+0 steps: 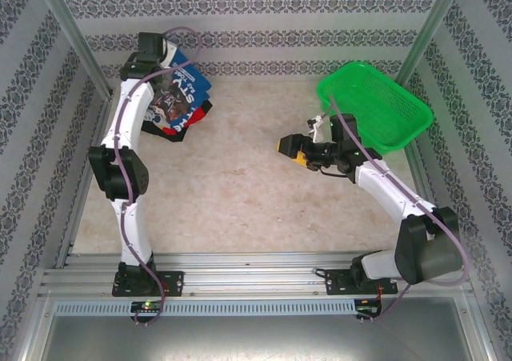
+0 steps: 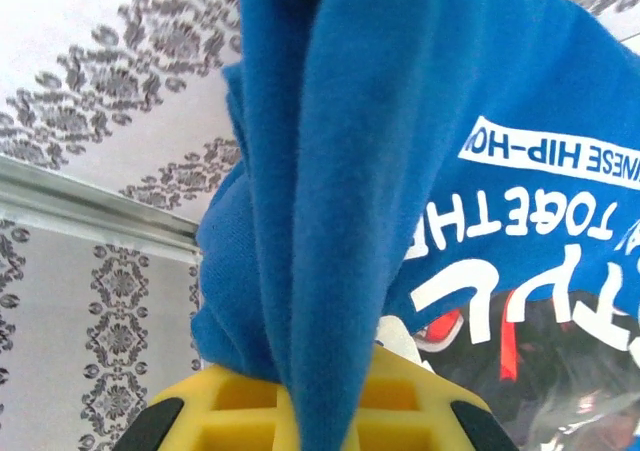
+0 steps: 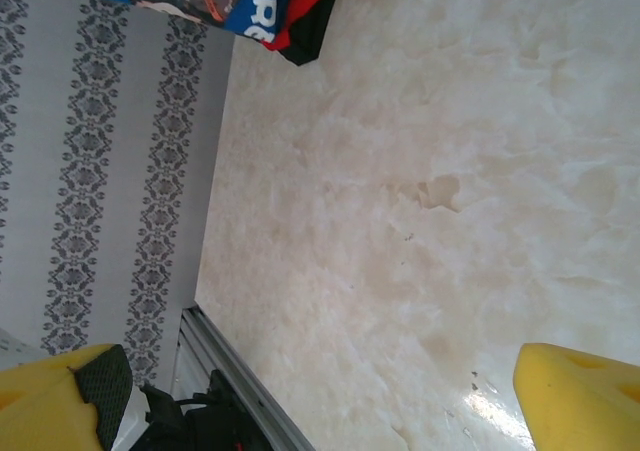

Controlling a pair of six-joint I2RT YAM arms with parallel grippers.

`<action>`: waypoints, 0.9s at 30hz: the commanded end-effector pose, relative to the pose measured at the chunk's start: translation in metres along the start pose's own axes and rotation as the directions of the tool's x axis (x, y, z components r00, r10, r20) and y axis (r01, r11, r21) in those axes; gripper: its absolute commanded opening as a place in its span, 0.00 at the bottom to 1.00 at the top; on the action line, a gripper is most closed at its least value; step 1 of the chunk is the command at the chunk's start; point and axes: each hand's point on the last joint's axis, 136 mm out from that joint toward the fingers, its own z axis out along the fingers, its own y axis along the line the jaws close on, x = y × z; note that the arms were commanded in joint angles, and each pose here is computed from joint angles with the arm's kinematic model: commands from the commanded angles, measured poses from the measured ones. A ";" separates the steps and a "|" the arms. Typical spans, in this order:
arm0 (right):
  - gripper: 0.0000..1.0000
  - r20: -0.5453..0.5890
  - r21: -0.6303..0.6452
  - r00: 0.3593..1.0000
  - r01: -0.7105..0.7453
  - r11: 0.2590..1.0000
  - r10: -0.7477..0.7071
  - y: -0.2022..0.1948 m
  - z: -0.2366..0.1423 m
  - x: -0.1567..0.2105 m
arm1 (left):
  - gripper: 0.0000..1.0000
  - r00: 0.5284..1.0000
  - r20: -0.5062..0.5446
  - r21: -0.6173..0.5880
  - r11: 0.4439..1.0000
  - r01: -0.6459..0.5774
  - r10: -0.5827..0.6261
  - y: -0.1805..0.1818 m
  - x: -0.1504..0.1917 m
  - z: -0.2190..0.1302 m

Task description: Fold and stack the t-shirts

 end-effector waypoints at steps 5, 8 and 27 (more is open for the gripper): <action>0.98 -0.041 0.023 0.999 -0.004 1.000 0.005 0.000 0.019 -0.001 | 0.00 0.987 0.026 -0.006 0.987 0.161 -0.161 0.045 0.019 0.026; 0.98 -0.049 0.033 0.999 -0.008 0.999 0.009 0.000 0.024 -0.003 | 0.00 0.976 -0.007 0.012 0.976 0.219 -0.219 0.052 0.039 0.051; 0.98 -0.103 0.065 0.994 0.048 0.997 -0.041 0.022 0.056 -0.007 | 1.00 0.787 0.175 -0.081 0.788 0.610 -0.591 0.185 0.052 0.048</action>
